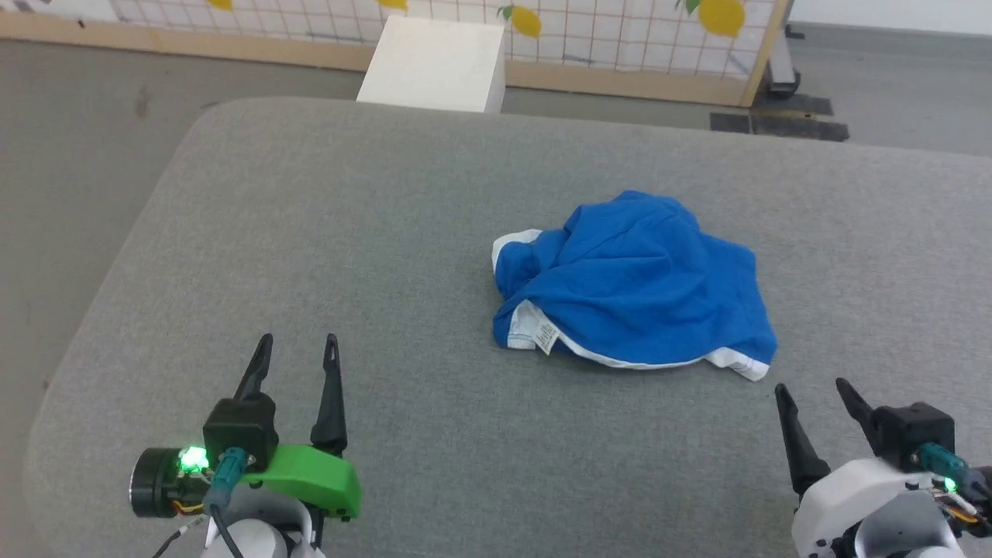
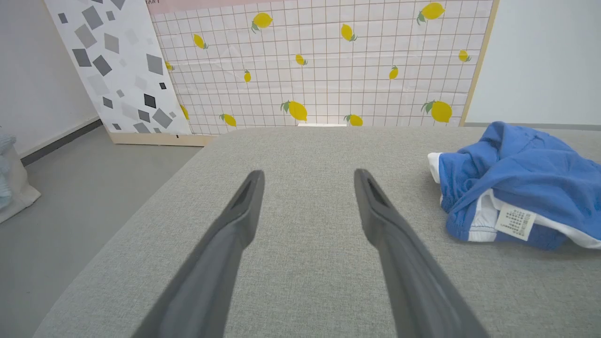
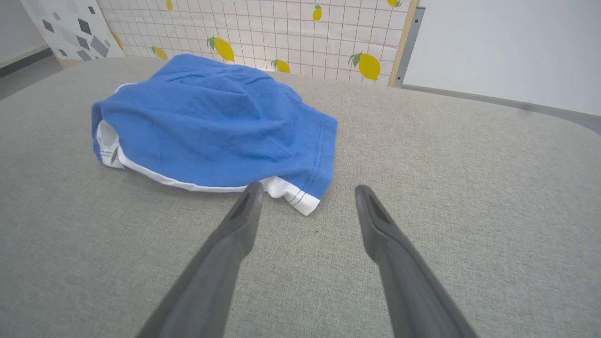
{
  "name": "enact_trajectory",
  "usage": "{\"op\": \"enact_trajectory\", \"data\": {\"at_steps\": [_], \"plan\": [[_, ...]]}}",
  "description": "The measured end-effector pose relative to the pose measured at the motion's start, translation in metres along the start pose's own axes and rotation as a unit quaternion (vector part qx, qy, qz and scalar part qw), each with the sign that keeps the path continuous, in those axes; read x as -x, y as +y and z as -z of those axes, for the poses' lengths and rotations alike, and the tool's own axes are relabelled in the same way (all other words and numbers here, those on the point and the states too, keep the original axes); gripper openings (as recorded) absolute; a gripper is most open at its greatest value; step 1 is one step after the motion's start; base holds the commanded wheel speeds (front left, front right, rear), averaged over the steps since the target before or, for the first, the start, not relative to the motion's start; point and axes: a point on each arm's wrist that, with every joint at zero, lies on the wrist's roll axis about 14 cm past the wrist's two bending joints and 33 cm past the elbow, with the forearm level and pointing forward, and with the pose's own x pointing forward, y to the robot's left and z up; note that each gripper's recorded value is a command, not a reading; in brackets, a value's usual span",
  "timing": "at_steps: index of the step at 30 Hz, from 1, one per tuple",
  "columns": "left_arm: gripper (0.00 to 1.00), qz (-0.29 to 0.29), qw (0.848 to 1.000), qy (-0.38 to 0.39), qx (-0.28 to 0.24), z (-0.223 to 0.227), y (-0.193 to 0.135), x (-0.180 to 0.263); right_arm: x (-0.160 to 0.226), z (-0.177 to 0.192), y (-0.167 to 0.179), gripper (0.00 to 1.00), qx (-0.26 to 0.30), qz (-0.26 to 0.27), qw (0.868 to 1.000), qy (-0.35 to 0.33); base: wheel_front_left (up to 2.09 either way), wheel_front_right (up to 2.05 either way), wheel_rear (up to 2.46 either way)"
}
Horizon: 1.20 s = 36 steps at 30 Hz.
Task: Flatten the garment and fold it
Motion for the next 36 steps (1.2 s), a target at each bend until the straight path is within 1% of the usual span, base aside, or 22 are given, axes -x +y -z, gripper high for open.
{"op": "enact_trajectory", "data": {"at_steps": [2,5,8,10,13,19,21,24,25,26,31,34,36], "plan": [[1.00,0.000,1.000,0.006,0.002,0.005,0.000,-0.001,-0.008,0.009,-0.001,1.00,0.016,-0.009,0.999,0.035,0.00,0.00,0.00],[1.00,-0.003,1.000,0.018,0.005,0.013,0.001,-0.002,-0.027,0.013,-0.001,1.00,0.034,-0.024,0.996,0.075,0.00,0.00,0.00],[1.00,-0.011,1.000,0.027,0.009,0.020,0.005,-0.004,-0.046,0.021,0.003,1.00,0.064,-0.049,0.989,0.125,0.00,0.00,0.00],[1.00,-0.018,0.999,0.032,0.011,0.024,0.008,-0.006,-0.055,0.030,0.005,1.00,0.082,-0.065,0.981,0.163,0.00,0.00,0.00],[1.00,-0.029,0.999,0.039,0.012,0.030,0.013,-0.009,-0.067,0.045,0.011,1.00,0.103,-0.092,0.965,0.222,0.00,0.00,0.00],[1.00,-0.050,0.997,0.058,0.007,0.044,0.025,-0.010,-0.084,0.073,0.020,1.00,0.149,-0.135,0.929,0.312,0.00,0.00,0.00],[1.00,-0.057,0.996,0.062,0.008,0.047,0.028,-0.010,-0.088,0.080,0.021,1.00,0.158,-0.144,0.921,0.327,0.00,0.00,0.00],[1.00,-0.068,0.995,0.070,0.008,0.052,0.034,-0.008,-0.096,0.084,0.025,1.00,0.166,-0.156,0.915,0.332,0.00,0.00,0.00],[1.00,-0.072,0.995,0.072,0.009,0.054,0.036,-0.008,-0.098,0.086,0.026,0.48,0.166,-0.158,0.914,0.334,0.00,0.00,0.00],[1.00,-0.076,0.994,0.075,0.009,0.055,0.038,-0.007,-0.100,0.087,0.027,0.00,0.166,-0.160,0.914,0.334,0.00,0.00,0.00],[1.00,-0.077,0.994,0.076,0.002,0.057,0.041,-0.005,-0.100,0.084,0.027,0.00,0.164,-0.161,0.920,0.318,0.00,0.00,0.00],[1.00,-0.071,0.994,0.079,0.003,0.059,0.038,-0.004,-0.095,0.080,0.018,0.00,0.160,-0.150,0.924,0.313,0.00,0.00,0.00],[1.00,-0.063,0.995,0.078,0.006,0.060,0.034,-0.004,-0.086,0.080,0.003,0.00,0.163,-0.135,0.925,0.316,0.00,0.00,0.00]]}}
